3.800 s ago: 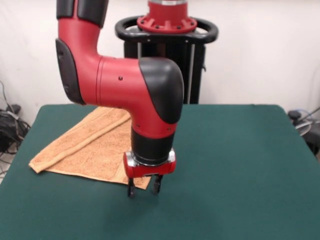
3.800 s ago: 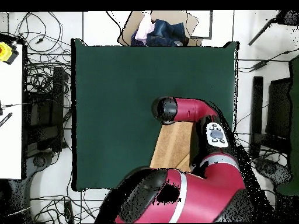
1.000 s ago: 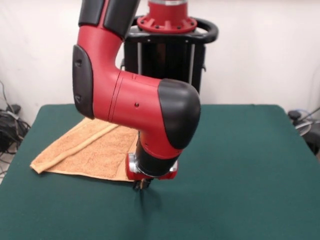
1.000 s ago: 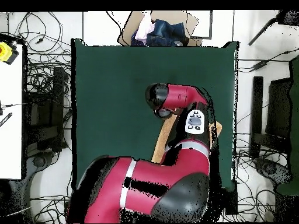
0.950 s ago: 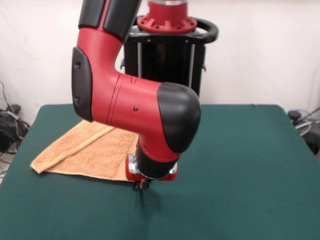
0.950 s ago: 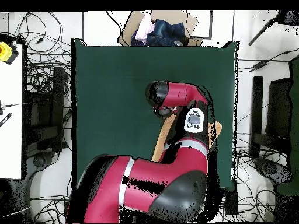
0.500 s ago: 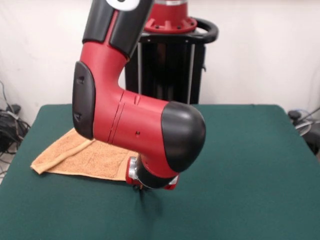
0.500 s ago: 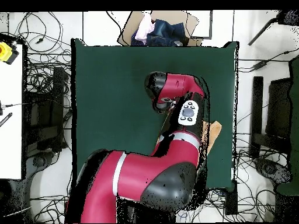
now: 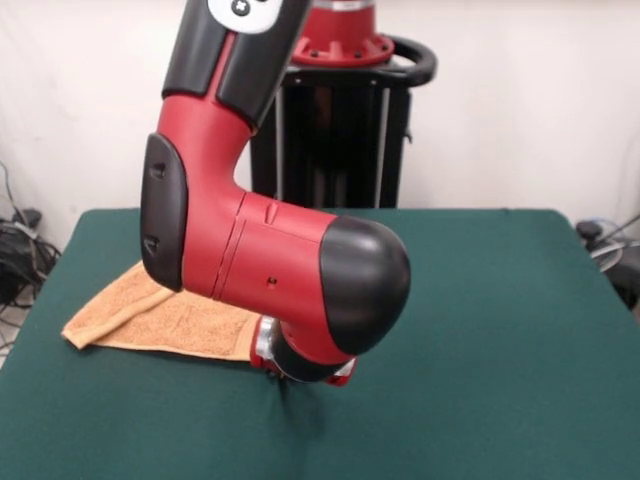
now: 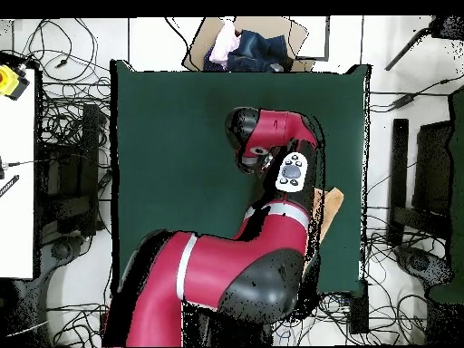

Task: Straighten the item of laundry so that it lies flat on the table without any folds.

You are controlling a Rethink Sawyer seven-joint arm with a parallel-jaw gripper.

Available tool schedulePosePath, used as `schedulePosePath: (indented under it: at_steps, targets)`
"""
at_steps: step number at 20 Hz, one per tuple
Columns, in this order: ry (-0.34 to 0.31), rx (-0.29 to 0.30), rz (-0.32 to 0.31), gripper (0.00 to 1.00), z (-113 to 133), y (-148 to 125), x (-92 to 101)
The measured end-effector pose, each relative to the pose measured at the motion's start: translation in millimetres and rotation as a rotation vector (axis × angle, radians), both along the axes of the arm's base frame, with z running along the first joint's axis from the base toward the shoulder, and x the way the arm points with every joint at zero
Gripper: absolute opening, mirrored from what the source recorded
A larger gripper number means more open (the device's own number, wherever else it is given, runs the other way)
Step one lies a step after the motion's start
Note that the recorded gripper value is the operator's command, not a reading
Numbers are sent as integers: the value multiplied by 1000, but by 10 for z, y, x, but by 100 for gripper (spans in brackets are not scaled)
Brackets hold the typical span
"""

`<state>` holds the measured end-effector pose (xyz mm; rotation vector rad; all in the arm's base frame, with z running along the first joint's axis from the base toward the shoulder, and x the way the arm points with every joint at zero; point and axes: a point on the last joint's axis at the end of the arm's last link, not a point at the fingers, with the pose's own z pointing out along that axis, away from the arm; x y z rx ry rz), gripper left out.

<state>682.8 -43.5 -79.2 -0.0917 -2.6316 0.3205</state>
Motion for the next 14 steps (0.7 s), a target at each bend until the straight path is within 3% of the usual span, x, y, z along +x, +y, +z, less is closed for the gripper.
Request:
schedulePosePath:
  at_steps: [3, 10, 14]
  targets:
    - [-25, 10, -5, 0, 27, -12, -26]
    - [-182, 49, -17, 0, 193, -49, -184]
    - [-213, 51, -17, 0, 301, -43, -211]
